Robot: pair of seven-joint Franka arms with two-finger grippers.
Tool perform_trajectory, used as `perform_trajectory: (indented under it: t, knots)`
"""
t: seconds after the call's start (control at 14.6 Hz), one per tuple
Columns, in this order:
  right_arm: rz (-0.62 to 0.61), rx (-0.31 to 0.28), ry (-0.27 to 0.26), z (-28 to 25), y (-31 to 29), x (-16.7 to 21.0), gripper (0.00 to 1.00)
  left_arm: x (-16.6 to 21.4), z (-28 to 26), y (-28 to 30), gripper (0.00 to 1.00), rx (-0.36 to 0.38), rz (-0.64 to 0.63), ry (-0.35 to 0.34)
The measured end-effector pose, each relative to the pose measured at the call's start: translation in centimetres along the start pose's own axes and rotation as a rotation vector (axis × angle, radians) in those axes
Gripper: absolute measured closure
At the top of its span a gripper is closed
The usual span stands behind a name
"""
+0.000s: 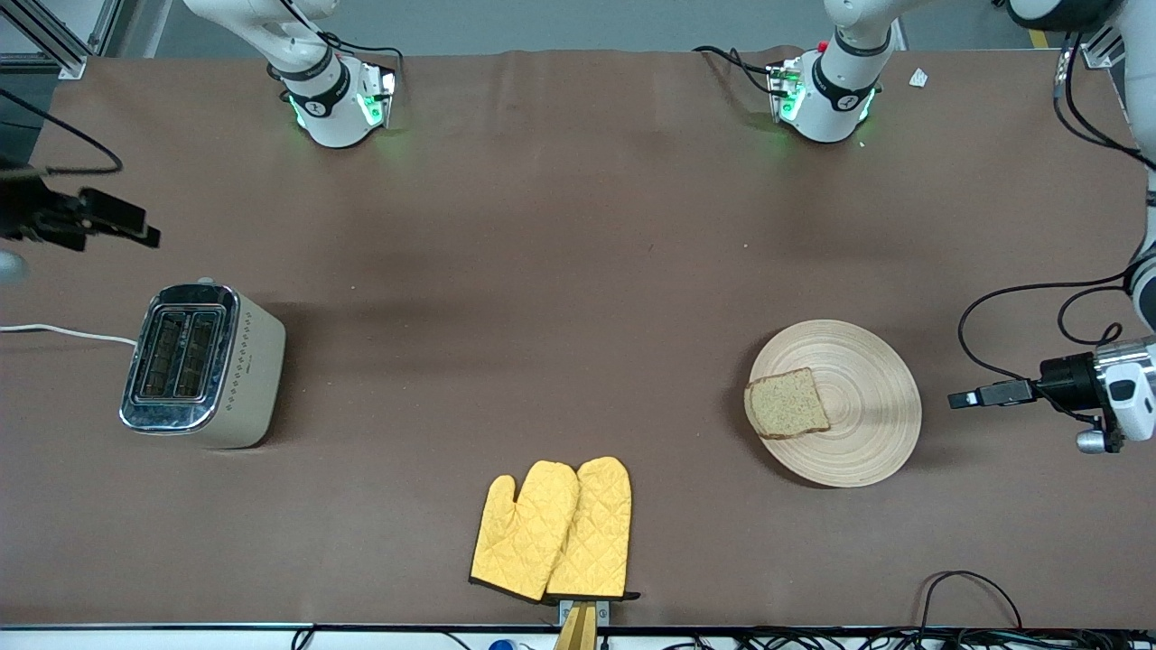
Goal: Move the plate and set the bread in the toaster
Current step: 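Move the left gripper to the wooden plate while the right gripper approaches the toaster, then push the wooden plate with the left gripper toward the right gripper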
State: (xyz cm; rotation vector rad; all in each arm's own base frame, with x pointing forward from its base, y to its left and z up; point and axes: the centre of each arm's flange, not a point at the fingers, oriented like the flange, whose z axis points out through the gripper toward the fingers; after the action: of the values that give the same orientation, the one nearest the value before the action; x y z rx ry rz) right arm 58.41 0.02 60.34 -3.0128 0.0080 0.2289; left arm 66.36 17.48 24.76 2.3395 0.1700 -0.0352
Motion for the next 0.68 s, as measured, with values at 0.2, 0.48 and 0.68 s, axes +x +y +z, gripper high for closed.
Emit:
perform_trajectory:
  t: [0.2,0.48,0.68]
  knots:
    - [0.027,0.087,-0.054,4.9,-1.3,3.4,0.00,-0.8,2.7,-6.0,0.09,-0.060,0.045,-0.012]
    - [0.136,0.138,-0.091,9.0,-3.2,6.1,0.00,-1.3,4.9,-8.8,0.23,-0.084,0.083,-0.032]
    - [0.150,0.130,-0.076,12.2,-7.5,8.0,0.00,-1.3,6.3,-8.7,0.49,-0.099,0.092,-0.049]
